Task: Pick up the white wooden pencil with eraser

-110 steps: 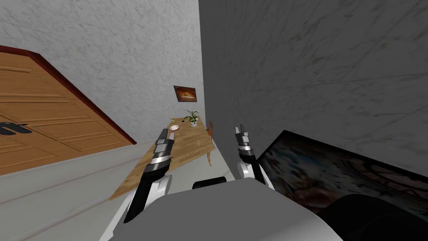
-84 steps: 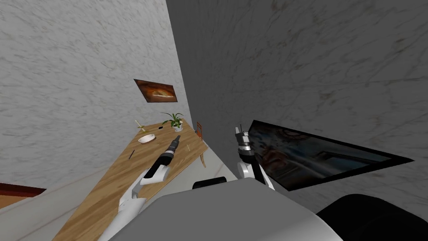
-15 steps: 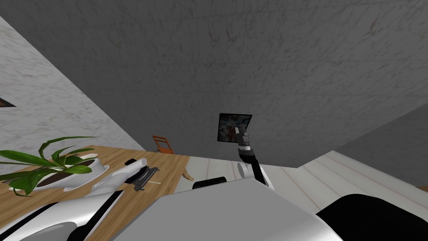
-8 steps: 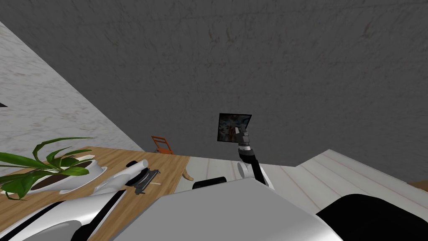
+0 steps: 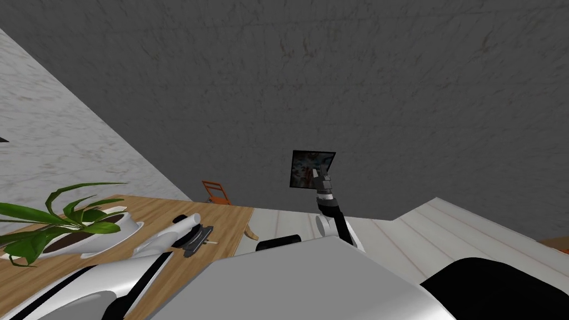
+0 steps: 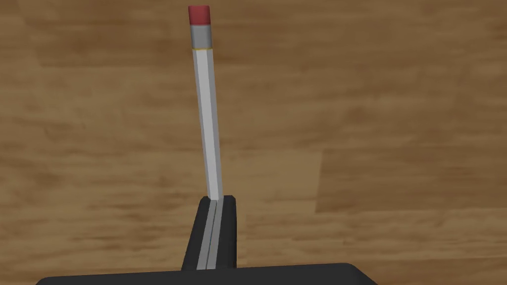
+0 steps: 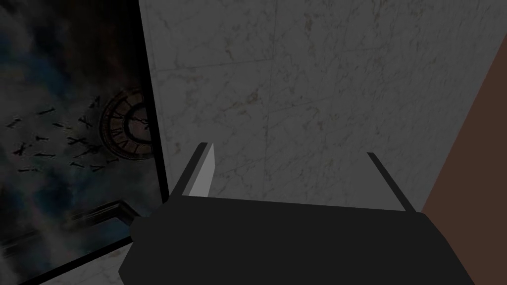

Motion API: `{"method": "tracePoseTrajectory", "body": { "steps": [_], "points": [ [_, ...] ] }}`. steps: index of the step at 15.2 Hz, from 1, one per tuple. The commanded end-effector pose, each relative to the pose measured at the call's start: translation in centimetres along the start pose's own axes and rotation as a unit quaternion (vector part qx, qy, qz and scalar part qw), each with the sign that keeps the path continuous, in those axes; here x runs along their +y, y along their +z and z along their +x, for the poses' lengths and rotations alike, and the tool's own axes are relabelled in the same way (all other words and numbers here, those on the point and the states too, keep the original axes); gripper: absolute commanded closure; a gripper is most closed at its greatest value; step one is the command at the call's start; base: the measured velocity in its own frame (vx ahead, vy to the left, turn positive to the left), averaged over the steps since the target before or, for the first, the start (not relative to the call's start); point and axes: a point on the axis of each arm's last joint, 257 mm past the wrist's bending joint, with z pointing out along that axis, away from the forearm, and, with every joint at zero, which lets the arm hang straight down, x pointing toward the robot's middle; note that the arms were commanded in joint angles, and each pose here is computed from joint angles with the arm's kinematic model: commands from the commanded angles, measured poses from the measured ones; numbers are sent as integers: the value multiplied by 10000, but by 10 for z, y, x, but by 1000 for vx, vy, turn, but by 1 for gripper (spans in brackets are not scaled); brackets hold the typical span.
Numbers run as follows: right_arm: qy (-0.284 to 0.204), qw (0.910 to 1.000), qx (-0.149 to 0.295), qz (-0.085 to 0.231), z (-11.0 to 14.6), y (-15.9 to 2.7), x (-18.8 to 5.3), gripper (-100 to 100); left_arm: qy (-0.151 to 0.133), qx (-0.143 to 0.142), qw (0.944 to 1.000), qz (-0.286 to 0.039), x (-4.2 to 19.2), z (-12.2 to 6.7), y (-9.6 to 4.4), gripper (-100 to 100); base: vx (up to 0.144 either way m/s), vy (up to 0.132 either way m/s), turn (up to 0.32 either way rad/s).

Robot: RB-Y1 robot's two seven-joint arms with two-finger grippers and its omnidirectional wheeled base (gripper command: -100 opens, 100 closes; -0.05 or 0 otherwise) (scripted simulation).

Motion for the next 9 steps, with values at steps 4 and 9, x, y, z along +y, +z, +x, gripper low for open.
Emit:
{"method": "tracePoseTrajectory", "body": {
  "steps": [4, 9],
  "points": [
    [0, 10000, 0, 0, 0, 0, 0, 0, 6, 3, 10000, -4, 1, -13, -13, 100, 0, -27, 12],
    [0, 10000, 0, 0, 0, 0, 0, 0, 13, 0, 10000, -5, 1, -15, -15, 100, 2, -40, 7]
  ]
}}
